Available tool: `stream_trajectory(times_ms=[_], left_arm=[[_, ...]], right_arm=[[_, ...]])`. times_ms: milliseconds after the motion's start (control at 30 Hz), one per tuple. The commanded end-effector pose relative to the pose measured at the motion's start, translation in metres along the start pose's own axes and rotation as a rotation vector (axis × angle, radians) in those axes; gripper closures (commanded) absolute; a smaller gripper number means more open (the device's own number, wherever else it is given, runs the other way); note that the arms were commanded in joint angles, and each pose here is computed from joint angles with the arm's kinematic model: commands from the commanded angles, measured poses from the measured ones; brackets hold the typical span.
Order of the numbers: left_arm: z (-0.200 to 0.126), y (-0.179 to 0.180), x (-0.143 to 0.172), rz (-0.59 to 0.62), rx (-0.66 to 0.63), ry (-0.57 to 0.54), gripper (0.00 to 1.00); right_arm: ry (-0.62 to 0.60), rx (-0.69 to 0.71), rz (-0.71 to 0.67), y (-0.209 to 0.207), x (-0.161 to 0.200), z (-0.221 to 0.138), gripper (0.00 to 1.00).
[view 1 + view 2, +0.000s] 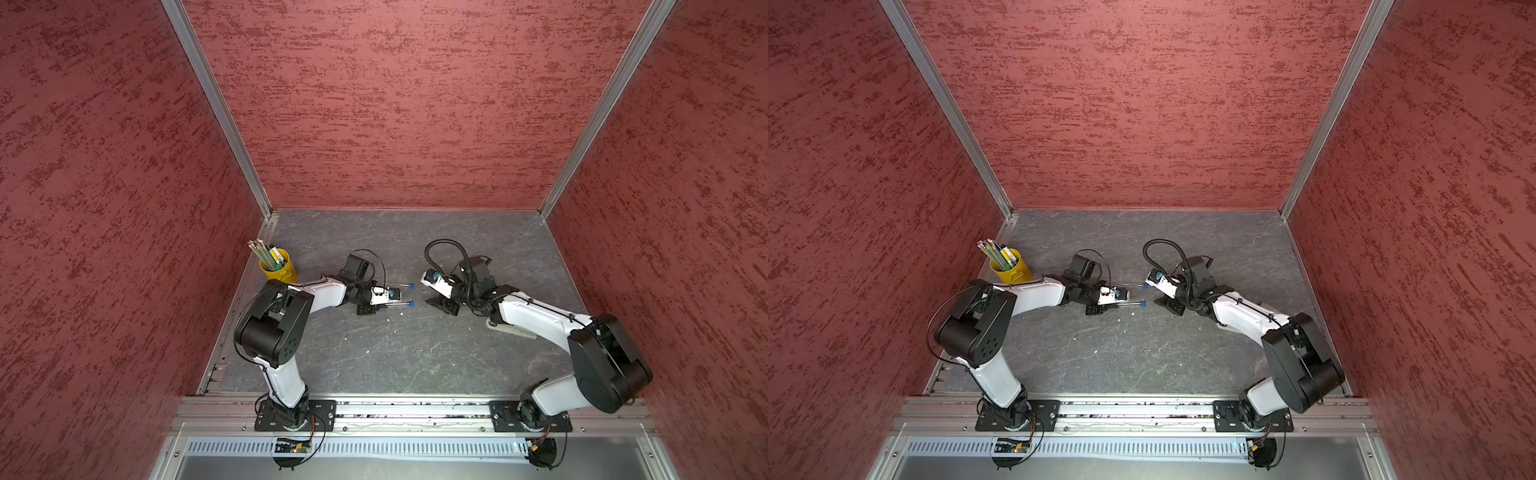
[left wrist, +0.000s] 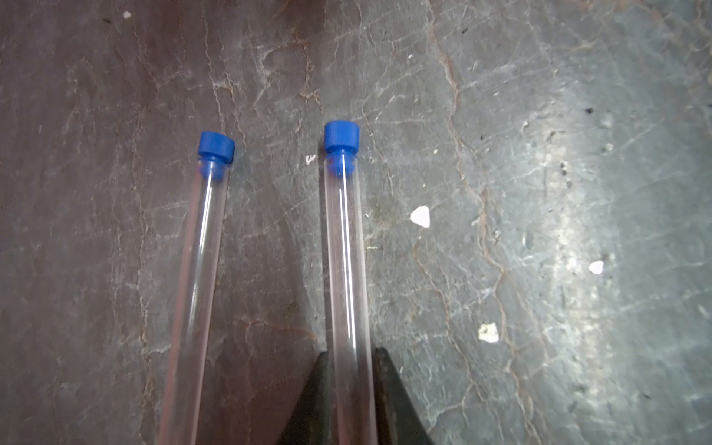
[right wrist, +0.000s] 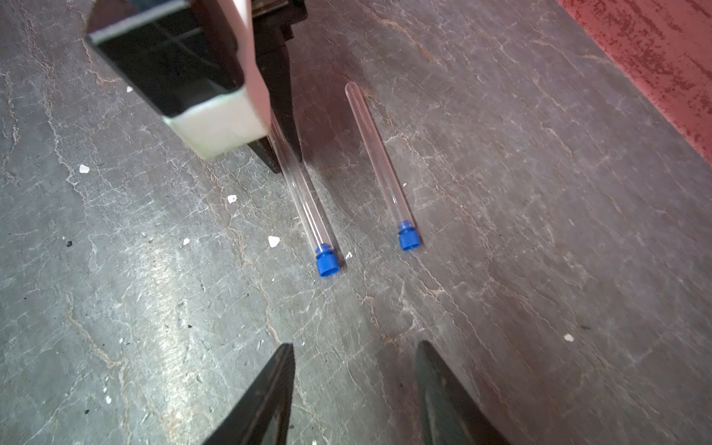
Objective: Insert stoppers into test tubes
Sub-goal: Place the test tube at the center of the board, then reset both arms
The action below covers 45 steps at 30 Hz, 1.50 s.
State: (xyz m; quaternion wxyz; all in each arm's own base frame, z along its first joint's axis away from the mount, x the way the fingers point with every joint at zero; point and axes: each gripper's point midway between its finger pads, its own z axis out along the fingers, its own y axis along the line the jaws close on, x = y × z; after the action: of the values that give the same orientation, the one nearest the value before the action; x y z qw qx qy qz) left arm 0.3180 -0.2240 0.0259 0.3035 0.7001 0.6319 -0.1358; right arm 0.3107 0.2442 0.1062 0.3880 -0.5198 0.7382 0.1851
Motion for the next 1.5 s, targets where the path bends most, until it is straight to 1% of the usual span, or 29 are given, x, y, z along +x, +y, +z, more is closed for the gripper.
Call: stream_trajectory(times_ms=[0, 367, 533, 567, 667, 867, 1000, 1033, 1067, 1167, 1200, 1233, 1267, 1300, 1333, 1400, 1467], left_arm=[[0.002, -0.001, 0.000, -0.009, 0.020, 0.004, 0.76], [0.000, 0.001, -0.003, -0.001, 0.011, 0.005, 0.62], [-0.003, 0.005, -0.007, 0.007, -0.007, -0.004, 0.59], [-0.004, 0.005, -0.008, 0.009, -0.011, -0.006, 0.58], [-0.006, 0.005, -0.011, 0.008, -0.016, -0.008, 0.57], [-0.021, 0.010, -0.026, 0.023, -0.073, -0.042, 0.53], [-0.038, 0.015, -0.041, 0.024, -0.137, -0.091, 0.48], [-0.043, 0.017, -0.045, 0.020, -0.160, -0.109, 0.46], [-0.048, 0.017, -0.048, 0.021, -0.182, -0.122, 0.40], [-0.062, 0.019, -0.053, 0.015, -0.246, -0.147, 0.17], [-0.068, 0.020, -0.055, 0.010, -0.267, -0.157, 0.05], [-0.073, 0.021, -0.055, -0.006, -0.282, -0.172, 0.00], [-0.079, 0.022, -0.056, -0.020, -0.299, -0.189, 0.00], [-0.083, 0.024, -0.056, -0.041, -0.316, -0.204, 0.00], [-0.088, 0.028, -0.056, -0.065, -0.344, -0.228, 0.00], [-0.097, 0.036, -0.055, -0.129, -0.400, -0.267, 0.00], [-0.105, 0.045, -0.054, -0.187, -0.463, -0.299, 0.00]], right_arm=[[-0.010, 0.031, 0.002, -0.004, -0.002, -0.005, 0.47], [-0.005, 0.034, 0.004, -0.005, 0.000, -0.005, 0.47], [0.001, 0.035, 0.006, -0.004, 0.001, -0.005, 0.46], [0.002, 0.036, 0.034, -0.004, 0.002, -0.005, 0.46], [0.007, 0.042, 0.039, -0.005, 0.004, -0.005, 0.46], [0.007, 0.065, 0.058, -0.007, 0.008, -0.003, 0.46], [-0.034, 0.154, 0.065, -0.019, 0.000, -0.015, 0.44], [-0.049, 0.177, 0.074, -0.023, -0.001, -0.018, 0.42], [-0.073, 0.194, 0.083, -0.026, -0.006, -0.022, 0.37], [-0.129, 0.233, 0.106, -0.033, -0.015, -0.032, 0.25], [-0.145, 0.249, 0.113, -0.036, -0.018, -0.035, 0.21], [-0.156, 0.263, 0.121, -0.040, -0.020, -0.038, 0.19], [-0.164, 0.284, 0.133, -0.045, -0.021, -0.042, 0.16], [-0.174, 0.305, 0.143, -0.050, -0.022, -0.046, 0.10], [-0.187, 0.330, 0.154, -0.055, -0.023, -0.050, 0.02], [-0.213, 0.400, 0.177, -0.066, -0.022, -0.059, 0.01], [-0.233, 0.502, 0.210, -0.081, -0.018, -0.070, 0.01]])
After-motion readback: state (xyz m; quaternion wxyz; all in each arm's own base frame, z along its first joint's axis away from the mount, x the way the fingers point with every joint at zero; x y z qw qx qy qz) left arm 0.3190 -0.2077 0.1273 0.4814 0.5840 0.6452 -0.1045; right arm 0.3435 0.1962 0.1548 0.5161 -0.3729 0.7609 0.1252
